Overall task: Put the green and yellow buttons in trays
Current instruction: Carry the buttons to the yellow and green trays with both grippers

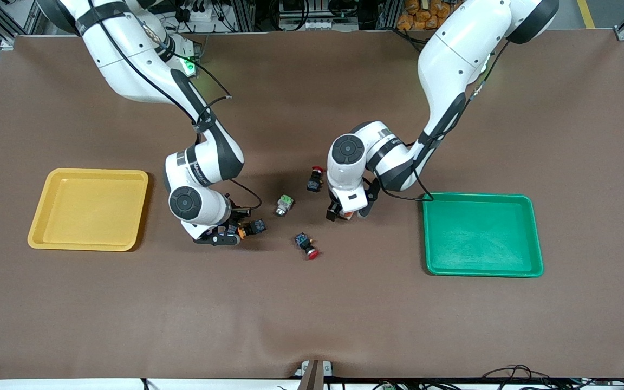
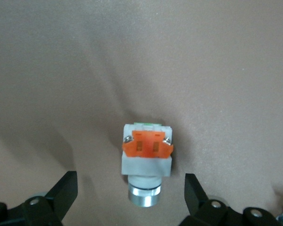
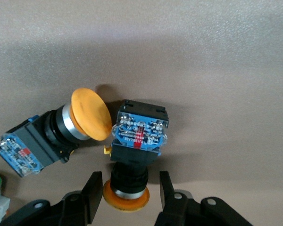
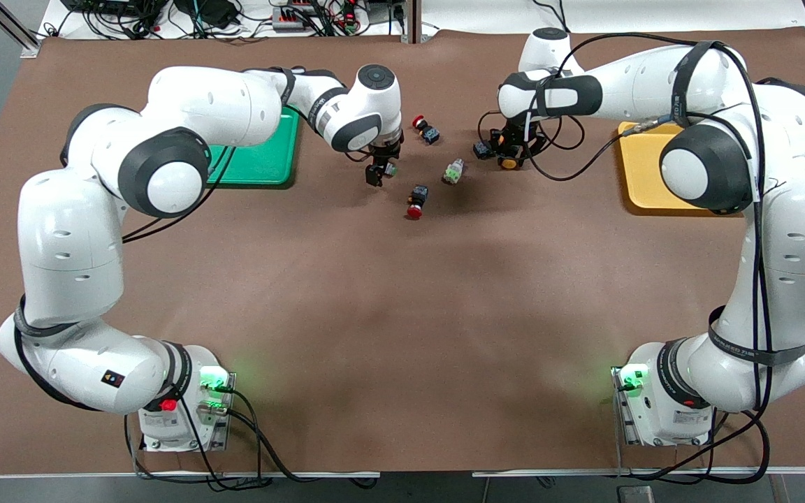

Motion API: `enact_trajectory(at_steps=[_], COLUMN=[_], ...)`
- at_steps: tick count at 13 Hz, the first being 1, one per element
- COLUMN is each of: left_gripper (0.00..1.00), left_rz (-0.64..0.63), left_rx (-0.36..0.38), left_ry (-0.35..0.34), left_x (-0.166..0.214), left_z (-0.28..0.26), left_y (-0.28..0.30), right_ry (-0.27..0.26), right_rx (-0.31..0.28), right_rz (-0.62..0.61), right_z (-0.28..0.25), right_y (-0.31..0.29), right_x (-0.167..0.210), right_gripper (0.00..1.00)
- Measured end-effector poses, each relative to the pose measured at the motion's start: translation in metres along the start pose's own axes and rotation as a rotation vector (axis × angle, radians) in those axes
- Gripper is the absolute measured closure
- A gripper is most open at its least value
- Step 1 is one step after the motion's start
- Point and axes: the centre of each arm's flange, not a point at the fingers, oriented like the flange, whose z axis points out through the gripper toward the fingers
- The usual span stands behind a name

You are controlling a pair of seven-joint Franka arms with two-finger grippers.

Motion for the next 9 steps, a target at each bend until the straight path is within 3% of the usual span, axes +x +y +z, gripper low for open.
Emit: enact_trajectory(at_steps=[2, 6, 9], left_gripper=[0.00, 0.04, 0.41], left_rz=[-0.007, -0.011, -0.010], left_rx=[-0.007, -0.008, -0.022], left_ry=[-0.002, 0.002, -0.003], left_x=[0.004, 0.009, 0.008], left_z=[0.006, 0.013, 0.010], left_y=[0.001, 0.001, 0.004], right_ry=[0.001, 0.001, 0.003], right_rx=[0.000, 0.001, 0.001], right_rz=[0.000, 0.003, 0.006], right_z=[0.000, 0.000, -0.001], right_y=[0.000, 0.000, 0.002], right_x=[0.000, 0.000, 0.001], right_gripper=[0.59, 0.59, 0.59])
